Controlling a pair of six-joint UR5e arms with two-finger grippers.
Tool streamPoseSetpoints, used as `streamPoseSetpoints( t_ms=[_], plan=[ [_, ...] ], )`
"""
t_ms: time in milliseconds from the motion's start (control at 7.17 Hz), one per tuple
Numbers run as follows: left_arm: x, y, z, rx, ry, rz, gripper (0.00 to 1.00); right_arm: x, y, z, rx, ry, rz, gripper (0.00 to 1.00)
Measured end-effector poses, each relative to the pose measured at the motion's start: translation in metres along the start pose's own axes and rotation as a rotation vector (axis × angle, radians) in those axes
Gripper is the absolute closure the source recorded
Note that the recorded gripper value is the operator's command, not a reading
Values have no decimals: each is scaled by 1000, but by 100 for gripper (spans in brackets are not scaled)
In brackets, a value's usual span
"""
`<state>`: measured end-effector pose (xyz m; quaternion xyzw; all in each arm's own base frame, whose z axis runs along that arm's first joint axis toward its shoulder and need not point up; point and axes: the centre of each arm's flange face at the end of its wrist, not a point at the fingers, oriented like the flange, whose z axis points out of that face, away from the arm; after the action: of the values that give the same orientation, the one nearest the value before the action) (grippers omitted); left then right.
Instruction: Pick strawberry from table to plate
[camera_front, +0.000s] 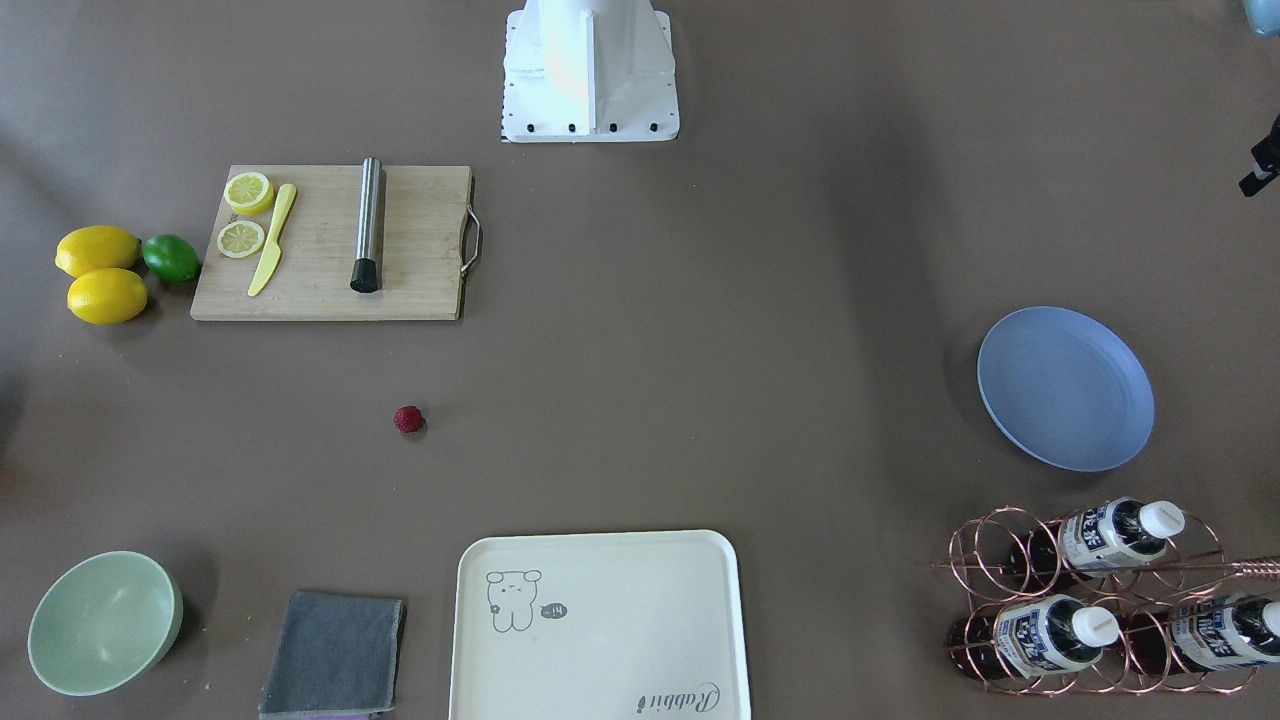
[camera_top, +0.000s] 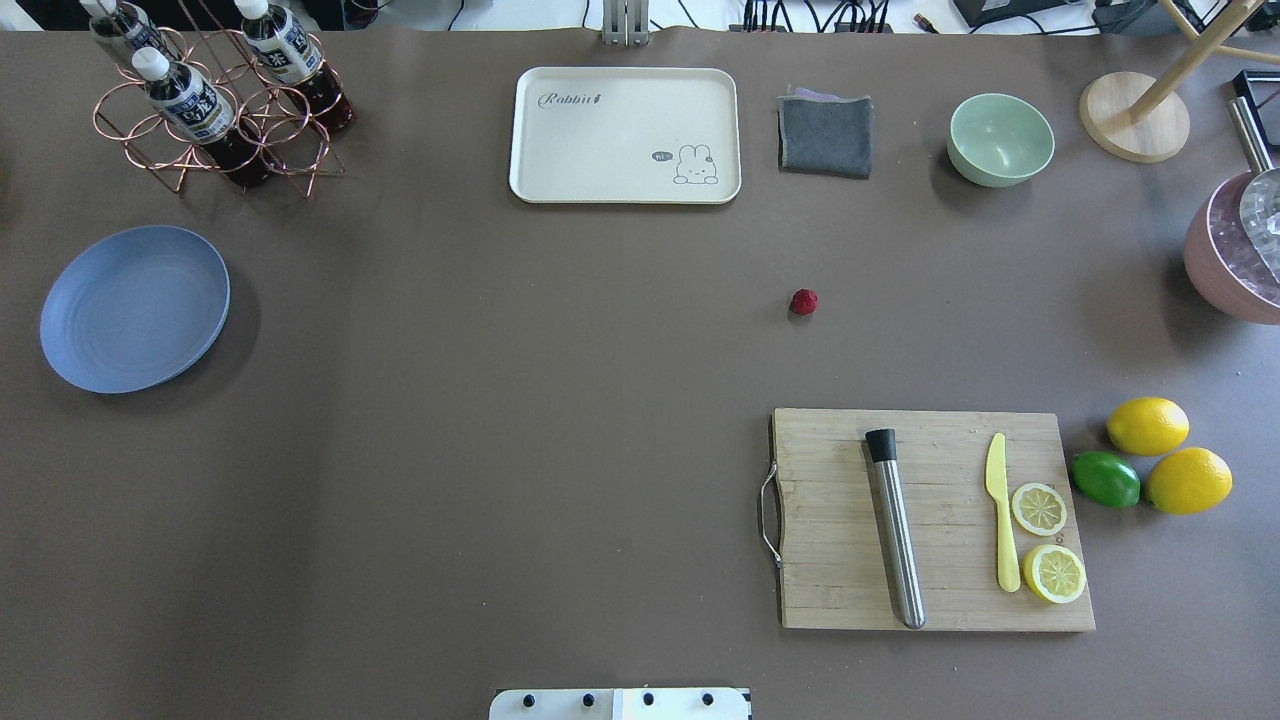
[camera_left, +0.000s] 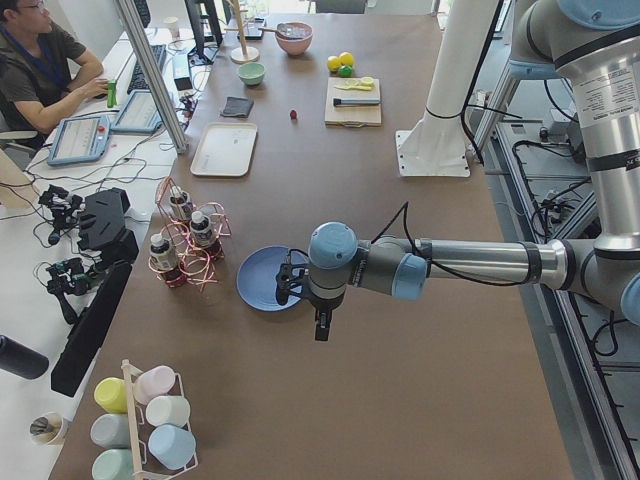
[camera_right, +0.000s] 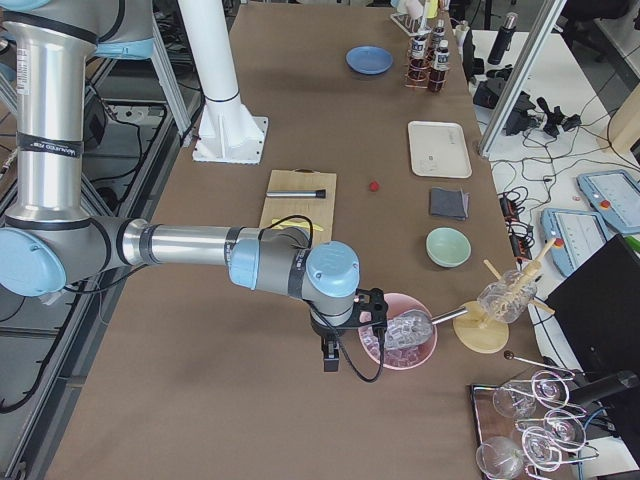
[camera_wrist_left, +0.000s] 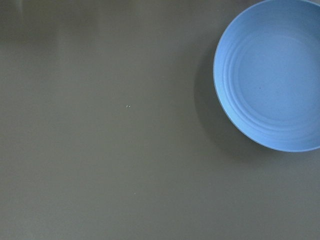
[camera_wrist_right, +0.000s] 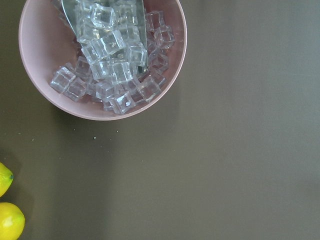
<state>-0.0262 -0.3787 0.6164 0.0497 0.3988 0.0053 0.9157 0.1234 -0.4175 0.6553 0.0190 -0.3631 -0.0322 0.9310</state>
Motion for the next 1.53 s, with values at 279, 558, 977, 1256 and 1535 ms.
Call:
streamPoseSetpoints(
  t_ms=[279,558,977,1256,1535],
  plan=[
    [-3,3,2,19,4,20,3,1,1,2,-2,-1,3,0],
    [-5,1,7,42,18,44,3,1,0,1,0,-1,10,0],
    [19,-39,30,27,37,68,3,-2,-1,1,7,-18,49,0],
    [48,-82,62,8,46,53,3,-3,-1,2,5,-23,53,0],
    [69,-114,103,15,-2,55,2,-3,-1,3,2,-23,53,0]
  ],
)
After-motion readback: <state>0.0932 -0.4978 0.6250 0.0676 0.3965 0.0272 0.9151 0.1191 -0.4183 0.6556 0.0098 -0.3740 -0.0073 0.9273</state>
